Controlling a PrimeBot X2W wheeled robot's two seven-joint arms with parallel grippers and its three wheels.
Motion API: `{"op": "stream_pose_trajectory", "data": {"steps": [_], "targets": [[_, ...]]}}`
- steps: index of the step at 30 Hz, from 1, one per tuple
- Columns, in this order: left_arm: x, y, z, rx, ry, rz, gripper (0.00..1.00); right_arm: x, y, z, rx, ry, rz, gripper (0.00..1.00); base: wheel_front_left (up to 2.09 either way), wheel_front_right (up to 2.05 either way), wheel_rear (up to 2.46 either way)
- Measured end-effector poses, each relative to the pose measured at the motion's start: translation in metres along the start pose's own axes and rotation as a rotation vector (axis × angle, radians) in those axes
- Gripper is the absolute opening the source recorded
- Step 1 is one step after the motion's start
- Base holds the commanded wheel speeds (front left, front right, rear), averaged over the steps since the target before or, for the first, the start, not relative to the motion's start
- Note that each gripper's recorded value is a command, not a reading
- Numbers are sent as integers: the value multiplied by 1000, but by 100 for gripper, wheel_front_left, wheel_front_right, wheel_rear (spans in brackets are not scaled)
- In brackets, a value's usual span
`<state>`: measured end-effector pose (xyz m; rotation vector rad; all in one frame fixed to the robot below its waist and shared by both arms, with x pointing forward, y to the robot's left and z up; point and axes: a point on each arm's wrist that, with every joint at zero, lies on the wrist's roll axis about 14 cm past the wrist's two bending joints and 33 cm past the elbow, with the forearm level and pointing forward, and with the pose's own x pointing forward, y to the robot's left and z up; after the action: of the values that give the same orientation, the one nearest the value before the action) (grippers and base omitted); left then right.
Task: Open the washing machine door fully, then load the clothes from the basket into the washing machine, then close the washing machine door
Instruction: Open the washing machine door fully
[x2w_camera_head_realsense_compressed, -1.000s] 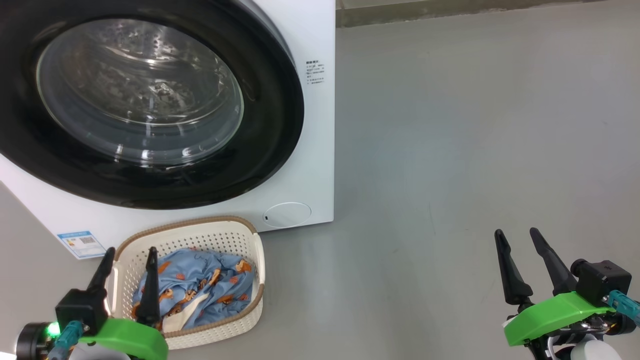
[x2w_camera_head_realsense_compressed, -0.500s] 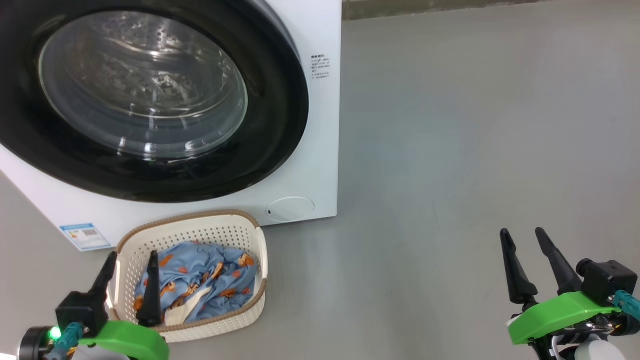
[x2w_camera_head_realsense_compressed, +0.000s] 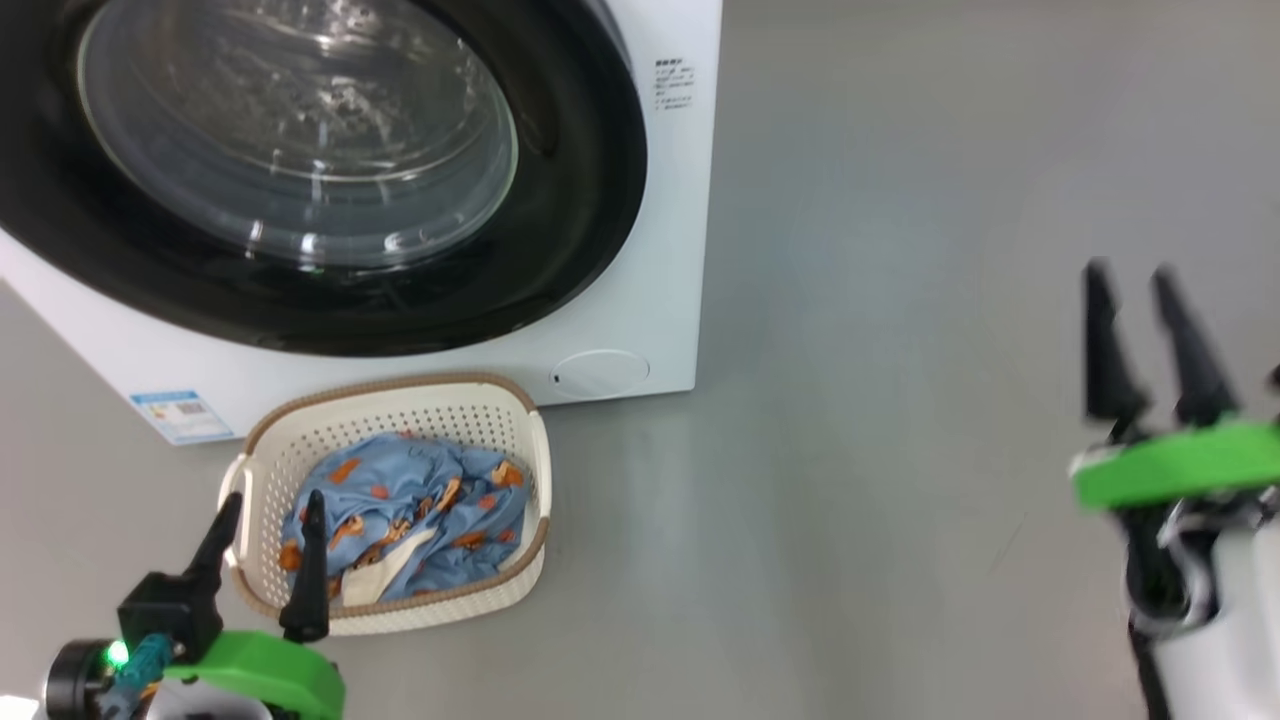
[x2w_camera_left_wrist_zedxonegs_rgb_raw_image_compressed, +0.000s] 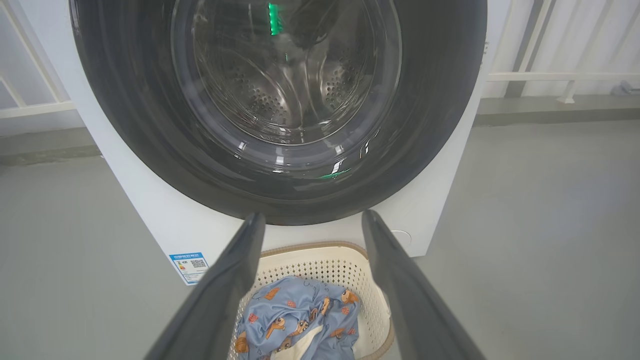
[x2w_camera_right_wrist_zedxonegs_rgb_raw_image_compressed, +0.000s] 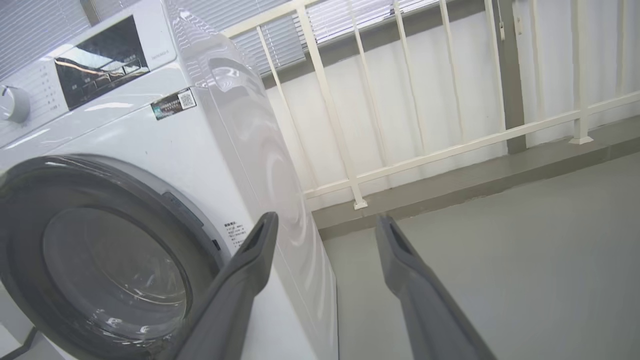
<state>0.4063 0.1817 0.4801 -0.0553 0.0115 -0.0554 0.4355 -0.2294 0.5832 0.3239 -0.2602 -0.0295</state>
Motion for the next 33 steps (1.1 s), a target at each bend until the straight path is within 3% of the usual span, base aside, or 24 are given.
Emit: {"op": "stream_pose_trajectory", "data": {"steps": [4, 5, 6, 7, 8, 14, 22, 28, 33], "targets": [[5, 1, 0, -2, 0, -3, 100, 29, 0, 30, 135, -108, -17, 100, 0, 0, 0], [6, 1, -1, -4, 0, -1, 100, 35, -1, 37, 174, -131, -24, 82, 0, 0, 0], [7, 1, -1, -5, 1, 0, 100, 41, -4, 44, 223, -158, -37, 46, 0, 0, 0], [8, 1, -1, -6, 2, 1, 100, 47, -8, 50, 273, -180, -52, 29, 0, 0, 0], [9, 2, -3, -6, 5, 2, 100, 53, -13, 55, 315, -199, -66, 0, 0, 0, 0], [14, 5, -4, -10, 7, 8, 100, 77, -45, 70, 557, -295, -159, 0, 0, 0, 0], [25, 11, -8, -15, 12, 28, 100, 105, -74, 19, 898, -242, -287, 0, 0, 0, 0], [32, 13, -16, -18, 29, 38, 100, 139, -55, -25, 1090, -109, -287, 0, 0, 0, 0], [36, 15, -23, -18, 46, 42, 100, 166, -24, -54, 1150, 24, -238, 0, 0, 0, 0]]}}
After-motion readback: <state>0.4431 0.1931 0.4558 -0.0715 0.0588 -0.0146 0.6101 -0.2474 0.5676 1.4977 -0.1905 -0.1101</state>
